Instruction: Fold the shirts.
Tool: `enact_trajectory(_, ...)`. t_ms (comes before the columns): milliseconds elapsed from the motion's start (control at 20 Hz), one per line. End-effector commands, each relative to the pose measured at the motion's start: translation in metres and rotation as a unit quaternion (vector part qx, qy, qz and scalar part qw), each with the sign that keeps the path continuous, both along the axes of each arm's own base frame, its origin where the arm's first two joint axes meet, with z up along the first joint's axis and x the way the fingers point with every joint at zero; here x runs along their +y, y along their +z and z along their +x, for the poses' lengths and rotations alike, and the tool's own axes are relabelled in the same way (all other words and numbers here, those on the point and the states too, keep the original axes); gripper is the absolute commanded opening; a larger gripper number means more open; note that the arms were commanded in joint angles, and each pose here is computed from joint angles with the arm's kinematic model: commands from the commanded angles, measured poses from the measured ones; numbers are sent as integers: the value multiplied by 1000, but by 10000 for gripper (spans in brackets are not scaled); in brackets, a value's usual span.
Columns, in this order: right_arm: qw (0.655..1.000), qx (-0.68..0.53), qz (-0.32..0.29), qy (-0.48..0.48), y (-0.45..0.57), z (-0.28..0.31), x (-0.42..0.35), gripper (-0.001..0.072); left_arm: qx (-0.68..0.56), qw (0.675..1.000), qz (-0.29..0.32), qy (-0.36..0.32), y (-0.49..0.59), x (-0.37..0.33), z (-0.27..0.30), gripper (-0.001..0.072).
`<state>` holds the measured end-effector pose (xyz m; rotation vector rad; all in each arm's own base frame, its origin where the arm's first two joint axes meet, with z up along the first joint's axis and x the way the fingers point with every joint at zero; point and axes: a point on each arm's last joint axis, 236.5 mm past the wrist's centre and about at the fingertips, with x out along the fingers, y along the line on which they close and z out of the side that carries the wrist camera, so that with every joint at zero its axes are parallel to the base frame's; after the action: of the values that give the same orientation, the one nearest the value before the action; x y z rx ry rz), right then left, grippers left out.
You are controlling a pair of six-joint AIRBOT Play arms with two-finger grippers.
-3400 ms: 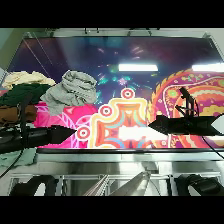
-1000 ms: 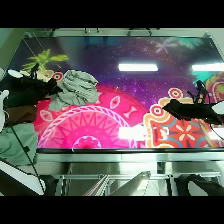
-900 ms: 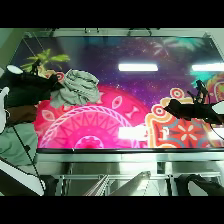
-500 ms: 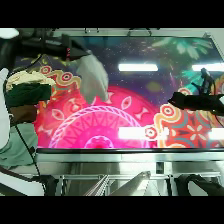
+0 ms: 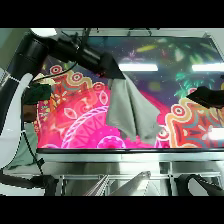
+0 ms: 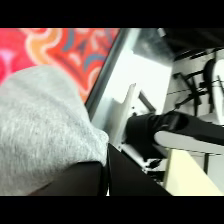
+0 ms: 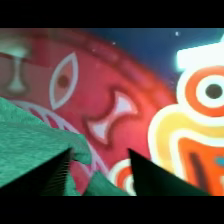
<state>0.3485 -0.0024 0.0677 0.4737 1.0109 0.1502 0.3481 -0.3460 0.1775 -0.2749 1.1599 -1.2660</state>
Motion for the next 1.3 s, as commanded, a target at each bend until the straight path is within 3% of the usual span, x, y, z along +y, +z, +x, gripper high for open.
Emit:
enact_trajectory(0, 1000, 23, 10, 0, -2, -11, -3, 527, 24, 995, 95, 36, -57, 25, 10, 334)
enact_trajectory(300, 989, 123, 82, 29, -59, -48, 34, 527, 140, 971, 188, 40, -116, 100, -9, 341)
enact_trajectory(550, 972, 154, 141, 105, -123, -78, 104, 523, 251, 943, 215, 49, -206, 116, -55, 341)
enact_trajectory(800, 957, 170, 188, 140, -154, -72, 150, 522, 231, 929, 274, 93, -278, 143, -65, 341)
enact_trajectory(1050, 947, 159, 242, 137, -164, -60, 167, 515, 201, 935, 248, 154, -297, 127, -40, 341)
enact_trajectory(1150, 948, 133, 253, 143, -159, -52, 170, 420, 196, 944, 223, 146, -294, 106, -33, 342)
enact_trajectory(1200, 948, 126, 256, 143, -156, -48, 171, 410, 199, 946, 216, 140, -294, 96, -33, 341)
enact_trajectory(1250, 948, 122, 256, 146, -153, -46, 172, 204, 204, 947, 211, 131, -295, 86, -34, 340)
